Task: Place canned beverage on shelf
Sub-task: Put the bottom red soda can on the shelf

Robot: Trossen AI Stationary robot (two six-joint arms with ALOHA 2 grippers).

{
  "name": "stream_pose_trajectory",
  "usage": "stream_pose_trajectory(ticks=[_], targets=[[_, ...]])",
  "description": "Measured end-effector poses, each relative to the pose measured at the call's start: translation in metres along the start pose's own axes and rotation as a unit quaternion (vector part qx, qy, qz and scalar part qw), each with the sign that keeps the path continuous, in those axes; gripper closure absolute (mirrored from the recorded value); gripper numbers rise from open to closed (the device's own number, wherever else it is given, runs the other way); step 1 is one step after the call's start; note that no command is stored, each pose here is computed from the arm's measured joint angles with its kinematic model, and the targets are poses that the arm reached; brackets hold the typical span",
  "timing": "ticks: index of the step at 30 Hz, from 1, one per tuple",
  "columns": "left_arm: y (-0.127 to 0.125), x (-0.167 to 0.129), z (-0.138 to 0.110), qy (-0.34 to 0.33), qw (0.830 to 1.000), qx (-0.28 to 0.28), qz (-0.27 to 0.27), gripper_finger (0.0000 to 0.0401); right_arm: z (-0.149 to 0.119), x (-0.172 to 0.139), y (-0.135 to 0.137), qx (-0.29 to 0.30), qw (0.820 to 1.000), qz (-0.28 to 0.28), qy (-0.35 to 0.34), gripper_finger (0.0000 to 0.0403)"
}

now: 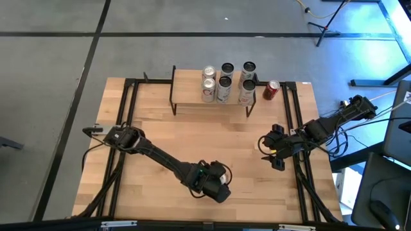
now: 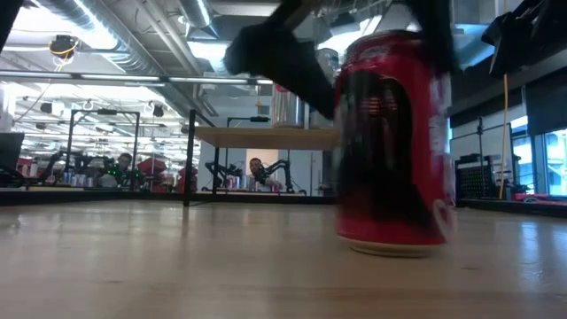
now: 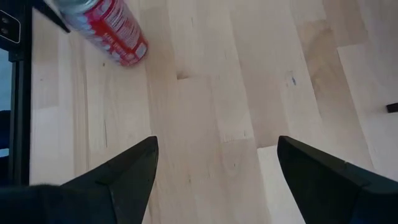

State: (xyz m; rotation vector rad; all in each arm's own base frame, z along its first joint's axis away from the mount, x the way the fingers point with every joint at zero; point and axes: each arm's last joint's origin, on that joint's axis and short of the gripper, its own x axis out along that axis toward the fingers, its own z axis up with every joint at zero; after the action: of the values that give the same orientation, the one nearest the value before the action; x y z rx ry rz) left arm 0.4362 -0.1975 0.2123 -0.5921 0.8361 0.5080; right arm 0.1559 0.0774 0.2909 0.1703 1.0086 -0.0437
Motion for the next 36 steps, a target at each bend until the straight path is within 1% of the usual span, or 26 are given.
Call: stream_pose_trajectory(ticks=[2, 4, 6, 10, 14, 16, 18, 22, 24, 28, 29, 32, 36], targets=[[-0.002, 0.002, 0.0, -0.006, 1.0, 0.001, -0.012, 0.0057, 0.0, 0.0, 0.0, 0.0, 1.0, 0.0, 0.0, 0.0088], [0.002, 0.005, -0.001, -0.008, 1.0, 0.001, -0.004, 0.0072, 0.0, 0.0, 0.0, 0.0, 1.0, 0.0, 0.0, 0.0088], [0.003, 0.006, -0.001, -0.008, 1.0, 0.008, -0.002, 0.0093, 0.0, 0.0, 0.0, -0.002, 1.0, 0.0, 0.0, 0.0088], [0.005, 0.008, 0.002, -0.003, 0.999, 0.042, -0.003, 0.0138, 0.0, 0.0, 0.0, -0.009, 1.0, 0.0, 0.0, 0.0088], [0.006, 0.001, 0.015, -0.002, 0.997, 0.08, -0.003, 0.0139, 0.0, 0.0, 0.0, -0.009, 1.0, 0.0, 0.0, 0.0088], [0.009, -0.008, 0.026, -0.003, 0.995, 0.096, 0.0, 0.0139, 0.0, 0.0, 0.0, -0.01, 1.0, 0.001, -0.001, 0.0088], [0.008, -0.022, 0.043, -0.014, 0.995, 0.099, -0.013, 0.0139, 0.0, 0.0, 0.0, -0.012, 1.0, 0.001, -0.001, 0.0088], [0.019, -0.069, 0.08, -0.03, 0.992, 0.118, -0.033, 0.0139, 0.004, -0.005, 0.001, -0.022, 1.0, 0.001, -0.011, 0.0088], [0.028, -0.086, 0.096, -0.039, 0.991, 0.124, -0.036, 0.0139, 0.009, -0.01, -0.001, -0.025, 0.999, -0.003, -0.024, 0.0088], [0.059, -0.116, 0.128, -0.049, 0.987, 0.15, -0.014, 0.0139, 0.024, -0.023, -0.008, -0.02, 0.998, -0.01, -0.052, 0.0088], [0.068, -0.127, 0.136, -0.055, 0.987, 0.153, -0.011, 0.0139, 0.029, -0.027, -0.011, -0.017, 0.998, -0.014, -0.061, 0.0088], [0.102, -0.152, 0.16, -0.058, 0.984, 0.167, 0.02, 0.0139, 0.04, -0.037, -0.022, -0.009, 0.997, -0.029, -0.076, 0.0088], [0.141, -0.172, 0.187, -0.059, 0.98, 0.183, 0.044, 0.0139, 0.049, -0.046, -0.038, 0.001, 0.995, -0.057, -0.084, 0.0088]])
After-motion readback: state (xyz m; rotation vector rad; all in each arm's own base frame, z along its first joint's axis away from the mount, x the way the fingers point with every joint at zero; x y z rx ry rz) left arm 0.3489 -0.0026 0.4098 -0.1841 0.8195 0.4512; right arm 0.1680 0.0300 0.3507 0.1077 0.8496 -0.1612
